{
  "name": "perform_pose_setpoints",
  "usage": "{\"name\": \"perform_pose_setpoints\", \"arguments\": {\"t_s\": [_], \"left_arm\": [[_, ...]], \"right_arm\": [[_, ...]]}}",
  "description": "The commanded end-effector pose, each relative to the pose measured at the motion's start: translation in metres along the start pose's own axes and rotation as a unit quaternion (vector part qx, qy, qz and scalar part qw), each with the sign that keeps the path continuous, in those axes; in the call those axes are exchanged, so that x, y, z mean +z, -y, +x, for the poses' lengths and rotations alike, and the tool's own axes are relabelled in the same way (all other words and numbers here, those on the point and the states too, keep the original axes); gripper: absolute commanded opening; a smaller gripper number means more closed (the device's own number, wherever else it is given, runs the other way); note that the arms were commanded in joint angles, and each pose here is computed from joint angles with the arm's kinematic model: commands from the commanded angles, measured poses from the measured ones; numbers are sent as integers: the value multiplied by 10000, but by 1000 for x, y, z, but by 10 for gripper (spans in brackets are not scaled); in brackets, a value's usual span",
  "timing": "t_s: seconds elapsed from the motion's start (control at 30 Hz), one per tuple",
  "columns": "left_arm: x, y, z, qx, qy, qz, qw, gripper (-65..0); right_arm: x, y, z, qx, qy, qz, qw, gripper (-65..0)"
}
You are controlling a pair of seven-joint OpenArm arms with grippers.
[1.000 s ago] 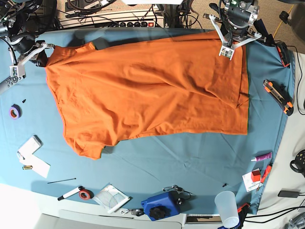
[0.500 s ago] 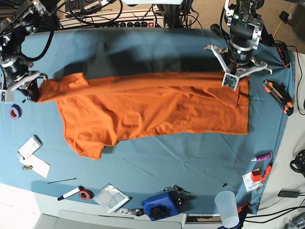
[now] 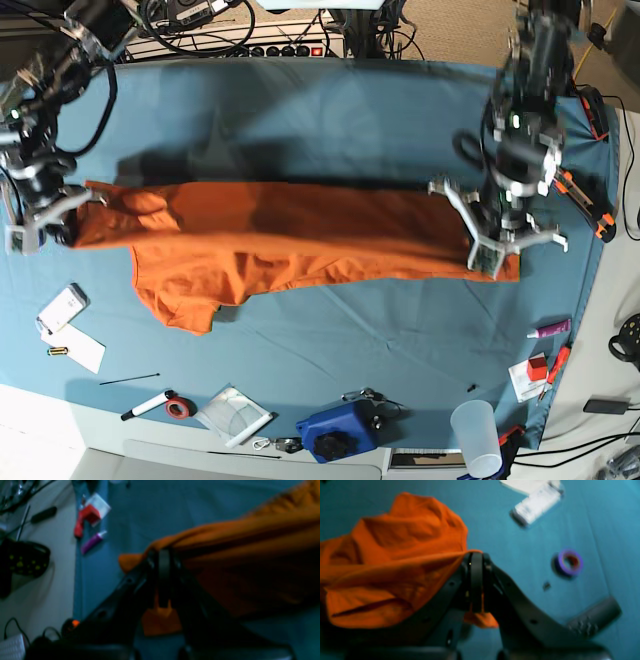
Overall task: Layout the t-shirt on the table in an organized manner, then fold the t-shirt properly
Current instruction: 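Lift the orange shirt with both grippers and swing it up off the table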
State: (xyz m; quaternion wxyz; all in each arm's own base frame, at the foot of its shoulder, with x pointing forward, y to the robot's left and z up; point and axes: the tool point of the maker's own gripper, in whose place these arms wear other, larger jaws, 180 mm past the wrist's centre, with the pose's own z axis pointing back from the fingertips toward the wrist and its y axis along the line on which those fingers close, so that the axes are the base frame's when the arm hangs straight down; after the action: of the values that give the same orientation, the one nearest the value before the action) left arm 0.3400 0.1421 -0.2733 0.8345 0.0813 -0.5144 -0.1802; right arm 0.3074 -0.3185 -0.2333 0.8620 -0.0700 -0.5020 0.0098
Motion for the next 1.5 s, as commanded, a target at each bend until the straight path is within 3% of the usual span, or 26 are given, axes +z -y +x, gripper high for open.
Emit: {"name": "perform_pose_setpoints", "arguments": {"t_s": [0.0, 0.17, 0.27, 0.37, 0.47, 0.6, 0.77, 0.9, 1.1, 1.3, 1.47], "left_arm": [[-5, -12, 16, -20, 230, 144, 9996, -650], [-35, -34, 41, 128, 351, 276, 9989, -650], [-52, -47, 61, 302, 482, 257, 9980, -650], [-72, -50, 82, 307, 634, -88, 9975, -650], [-93, -65, 107, 398, 778, -199, 9960, -650], [-112, -107, 153, 659, 940, 13, 9934, -650], [-107, -151, 220, 826, 1045, 234, 9908, -650], [-93, -162, 246, 929, 947, 159, 9910, -650], [-100, -150, 214, 1044, 400, -130, 9936, -650], [-113, -108, 149, 1082, -427, -778, 9902, -650], [-114, -83, 95, 1041, -1023, -954, 9847, -650]], "right_arm": [[1, 5, 24, 139, 372, -135, 9991, -650], [-17, 8, 45, 221, 540, -404, 9975, -650], [-39, 13, 56, -81, 585, -316, 9978, -650], [-64, 23, 73, -472, 645, -191, 9966, -650], [-84, 41, 108, -745, 800, -117, 9939, -650], [-101, 62, 174, -858, 1007, 23, 9912, -650], [-84, 89, 264, -908, 1409, 73, 9858, -650], [-55, 108, 296, -945, 1511, -10, 9840, -650], [-52, 125, 264, -1009, 1027, -29, 9896, -650], [-63, 101, 216, -943, 448, 396, 9937, -650], [-70, 91, 163, -601, -70, 261, 9978, -650]]}}
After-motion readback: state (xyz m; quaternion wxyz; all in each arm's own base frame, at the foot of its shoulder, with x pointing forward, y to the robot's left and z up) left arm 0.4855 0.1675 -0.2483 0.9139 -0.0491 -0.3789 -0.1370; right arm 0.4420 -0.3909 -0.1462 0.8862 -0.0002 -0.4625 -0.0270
